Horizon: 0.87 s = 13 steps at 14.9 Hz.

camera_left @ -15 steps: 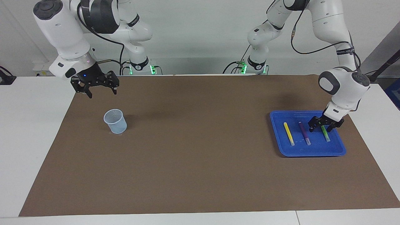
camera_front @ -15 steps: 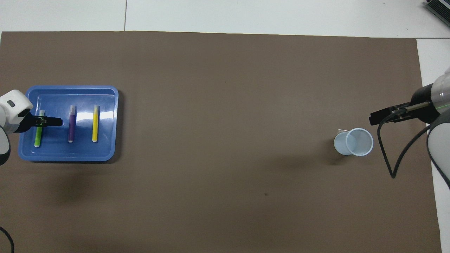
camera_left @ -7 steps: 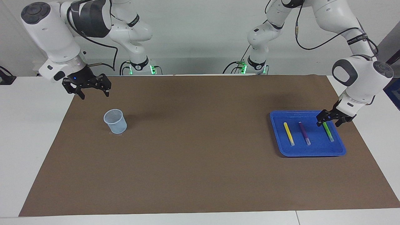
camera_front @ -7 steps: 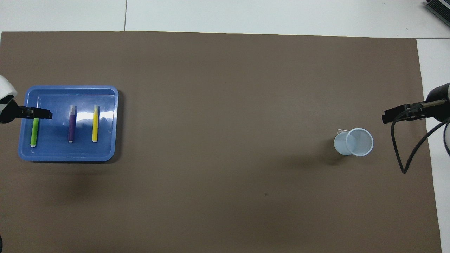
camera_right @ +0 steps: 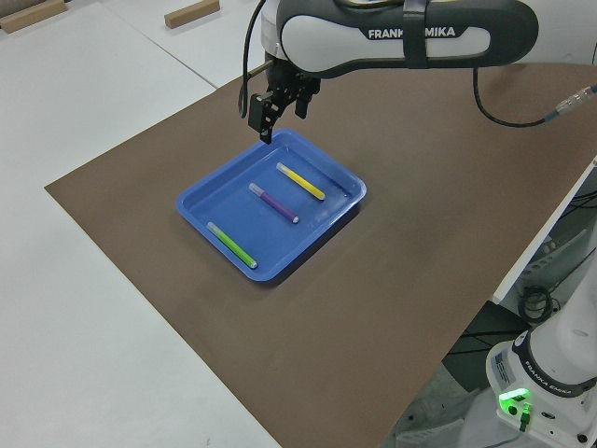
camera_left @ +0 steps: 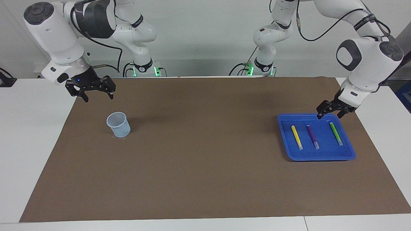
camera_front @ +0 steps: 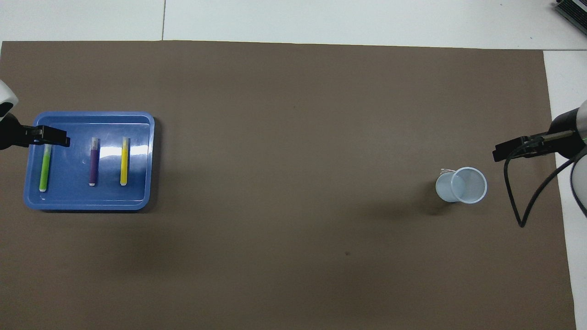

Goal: Right arm passes pens to left for tray arrangement

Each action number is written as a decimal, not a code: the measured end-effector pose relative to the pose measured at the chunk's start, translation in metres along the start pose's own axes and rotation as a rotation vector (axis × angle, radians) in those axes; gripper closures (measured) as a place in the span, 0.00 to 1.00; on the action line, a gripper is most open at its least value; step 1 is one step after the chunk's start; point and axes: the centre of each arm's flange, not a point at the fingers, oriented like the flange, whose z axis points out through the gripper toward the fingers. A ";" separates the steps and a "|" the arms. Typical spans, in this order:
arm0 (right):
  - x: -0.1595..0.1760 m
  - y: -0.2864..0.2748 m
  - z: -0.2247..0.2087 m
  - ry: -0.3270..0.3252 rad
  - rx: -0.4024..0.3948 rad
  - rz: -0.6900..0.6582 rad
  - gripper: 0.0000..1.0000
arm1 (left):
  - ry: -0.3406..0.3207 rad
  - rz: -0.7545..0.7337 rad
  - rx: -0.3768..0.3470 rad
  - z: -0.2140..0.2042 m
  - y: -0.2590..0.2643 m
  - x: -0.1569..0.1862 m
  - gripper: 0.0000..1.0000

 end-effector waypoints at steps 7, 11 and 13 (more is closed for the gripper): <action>0.000 -0.003 0.000 -0.007 0.001 0.007 0.00 | -0.025 -0.001 0.027 -0.079 0.039 -0.037 0.00; 0.000 -0.010 0.000 -0.010 0.018 0.036 0.00 | -0.037 -0.007 0.016 -0.110 0.059 -0.059 0.00; 0.000 -0.010 0.000 -0.010 0.018 0.046 0.00 | -0.038 -0.019 0.009 -0.112 0.071 -0.062 0.00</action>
